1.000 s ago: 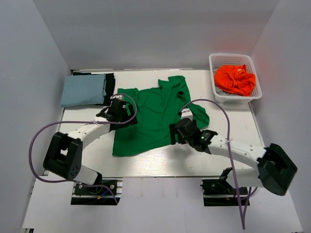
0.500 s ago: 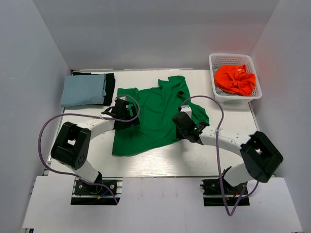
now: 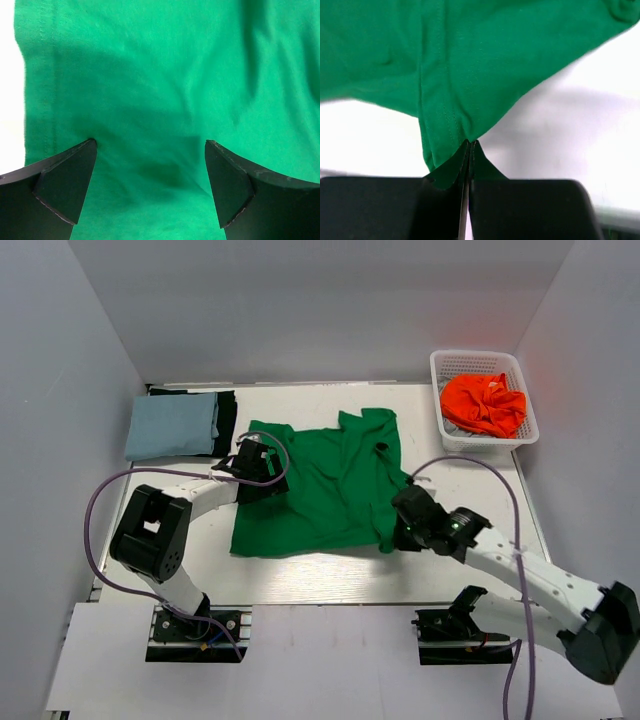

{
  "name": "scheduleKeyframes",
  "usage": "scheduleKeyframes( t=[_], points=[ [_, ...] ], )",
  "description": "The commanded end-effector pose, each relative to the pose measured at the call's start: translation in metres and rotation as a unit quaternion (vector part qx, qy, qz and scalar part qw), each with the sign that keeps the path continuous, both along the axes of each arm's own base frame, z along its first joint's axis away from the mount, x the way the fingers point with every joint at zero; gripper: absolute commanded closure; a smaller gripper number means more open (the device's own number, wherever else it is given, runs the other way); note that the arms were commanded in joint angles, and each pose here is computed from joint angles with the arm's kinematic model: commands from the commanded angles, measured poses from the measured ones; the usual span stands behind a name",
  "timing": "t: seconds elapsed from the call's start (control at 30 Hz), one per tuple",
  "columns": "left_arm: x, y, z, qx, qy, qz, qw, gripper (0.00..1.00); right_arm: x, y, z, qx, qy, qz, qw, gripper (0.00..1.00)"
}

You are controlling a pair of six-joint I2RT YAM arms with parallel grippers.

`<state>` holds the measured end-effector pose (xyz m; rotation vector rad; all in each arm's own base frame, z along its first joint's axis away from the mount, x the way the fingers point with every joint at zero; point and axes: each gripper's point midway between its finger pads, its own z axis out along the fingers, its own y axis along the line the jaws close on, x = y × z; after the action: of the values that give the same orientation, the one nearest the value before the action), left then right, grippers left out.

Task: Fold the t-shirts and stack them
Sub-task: Flatten out the tshirt

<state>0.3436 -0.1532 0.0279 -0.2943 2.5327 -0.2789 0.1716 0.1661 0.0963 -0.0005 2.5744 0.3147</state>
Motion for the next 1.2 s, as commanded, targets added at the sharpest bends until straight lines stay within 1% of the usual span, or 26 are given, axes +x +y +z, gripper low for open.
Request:
scheduleKeyframes(
  t=[0.0, 0.03, 0.07, 0.1, 0.17, 0.23, 0.3, 0.33, 0.4, 0.43, 0.47, 0.5, 0.57, 0.6, 0.63, 0.7, 0.73, 0.77, 0.83, 0.87, 0.93, 1.0, 1.13, 1.17],
  points=[
    [-0.025, 0.014, -0.020, 0.021, 0.052, 0.010, 0.998, 0.00, -0.058, -0.038, -0.006, -0.018, 0.107, -0.060, 0.992, 1.00],
    [-0.024, 0.013, -0.017, 0.016, 0.047, 0.014, 0.999, 0.00, -0.065, -0.038, -0.005, -0.010, 0.120, -0.063, 0.991, 1.00],
    [-0.027, 0.015, -0.018, 0.019, 0.054, 0.014, 0.998, 0.00, -0.073, -0.044, -0.006, -0.012, 0.135, -0.084, 0.987, 0.97],
    [-0.026, 0.014, -0.015, 0.017, 0.049, 0.014, 0.999, 0.00, -0.080, -0.048, -0.003, -0.003, 0.141, -0.093, 0.986, 0.87],
    [-0.028, 0.017, -0.016, 0.023, 0.052, 0.017, 0.998, 0.00, -0.086, -0.052, -0.005, -0.003, 0.151, -0.104, 0.983, 0.55],
    [-0.024, 0.021, -0.011, 0.033, 0.043, 0.025, 0.998, 0.00, -0.088, -0.052, -0.002, -0.001, 0.153, -0.097, 0.984, 0.45],
    [-0.027, 0.024, -0.012, 0.041, 0.048, 0.028, 0.998, 0.00, -0.083, -0.049, 0.002, 0.003, 0.143, -0.089, 0.986, 0.45],
    [-0.023, 0.023, -0.009, 0.039, 0.043, 0.028, 0.998, 0.00, -0.082, -0.050, 0.003, -0.009, 0.138, -0.066, 0.988, 0.45],
    [-0.027, 0.026, -0.012, 0.048, 0.055, 0.030, 0.997, 0.00, -0.072, -0.049, 0.013, -0.020, 0.113, -0.044, 0.992, 0.42],
    [-0.023, 0.025, -0.008, 0.046, 0.050, 0.030, 0.997, 0.00, -0.067, -0.046, 0.013, -0.031, 0.110, -0.031, 0.993, 0.39],
    [-0.024, 0.023, -0.008, 0.040, 0.052, 0.031, 0.997, 0.00, -0.059, -0.048, 0.016, -0.042, 0.092, -0.027, 0.995, 0.39],
    [-0.024, 0.023, -0.008, 0.040, 0.052, 0.031, 0.997, 0.00, -0.048, -0.044, 0.018, -0.044, 0.072, -0.025, 0.996, 0.35],
    [-0.017, 0.020, 0.001, 0.034, 0.039, 0.031, 0.998, 0.00, -0.033, -0.037, 0.009, -0.064, 0.058, -0.004, 0.996, 0.32],
    [-0.016, 0.019, 0.004, 0.032, 0.035, 0.032, 0.998, 0.00, -0.019, -0.030, 0.007, -0.071, 0.041, -0.006, 0.997, 0.32],
    [-0.016, 0.021, 0.006, 0.037, 0.036, 0.034, 0.998, 0.00, -0.008, -0.020, 0.010, -0.060, 0.023, -0.001, 0.998, 0.31],
    [-0.017, 0.025, 0.011, 0.046, 0.035, 0.039, 0.998, 0.00, 0.009, -0.008, 0.000, -0.082, 0.018, 0.015, 0.996, 0.31],
    [-0.016, 0.027, 0.011, 0.049, 0.034, 0.042, 0.997, 0.00, 0.022, -0.004, 0.006, -0.086, 0.000, 0.009, 0.996, 0.29],
    [-0.017, 0.027, 0.014, 0.049, 0.033, 0.042, 0.997, 0.00, 0.031, 0.004, -0.006, -0.099, 0.008, 0.008, 0.995, 0.29],
    [-0.017, 0.027, 0.014, 0.049, 0.033, 0.042, 0.997, 0.00, 0.044, 0.017, -0.003, -0.099, 0.000, 0.014, 0.995, 0.29],
    [-0.020, 0.028, 0.014, 0.049, 0.033, 0.042, 0.997, 0.00, 0.049, 0.022, -0.020, -0.119, 0.017, 0.017, 0.993, 0.29],
    [-0.024, 0.027, 0.014, 0.049, 0.032, 0.037, 0.998, 0.00, 0.061, 0.034, -0.016, -0.115, 0.009, 0.017, 0.993, 0.29],
    [-0.029, 0.028, 0.010, 0.047, 0.035, 0.041, 0.997, 0.00, 0.069, 0.043, -0.028, -0.120, 0.016, 0.012, 0.993, 0.30],
    [-0.034, 0.031, 0.007, 0.049, 0.039, 0.041, 0.997, 0.00, 0.070, 0.054, -0.050, -0.109, 0.038, 0.010, 0.993, 0.30],
    [-0.036, 0.031, 0.008, 0.049, 0.037, 0.041, 0.997, 0.00, 0.070, 0.053, -0.052, -0.110, 0.042, 0.001, 0.993, 0.32]
  ],
)
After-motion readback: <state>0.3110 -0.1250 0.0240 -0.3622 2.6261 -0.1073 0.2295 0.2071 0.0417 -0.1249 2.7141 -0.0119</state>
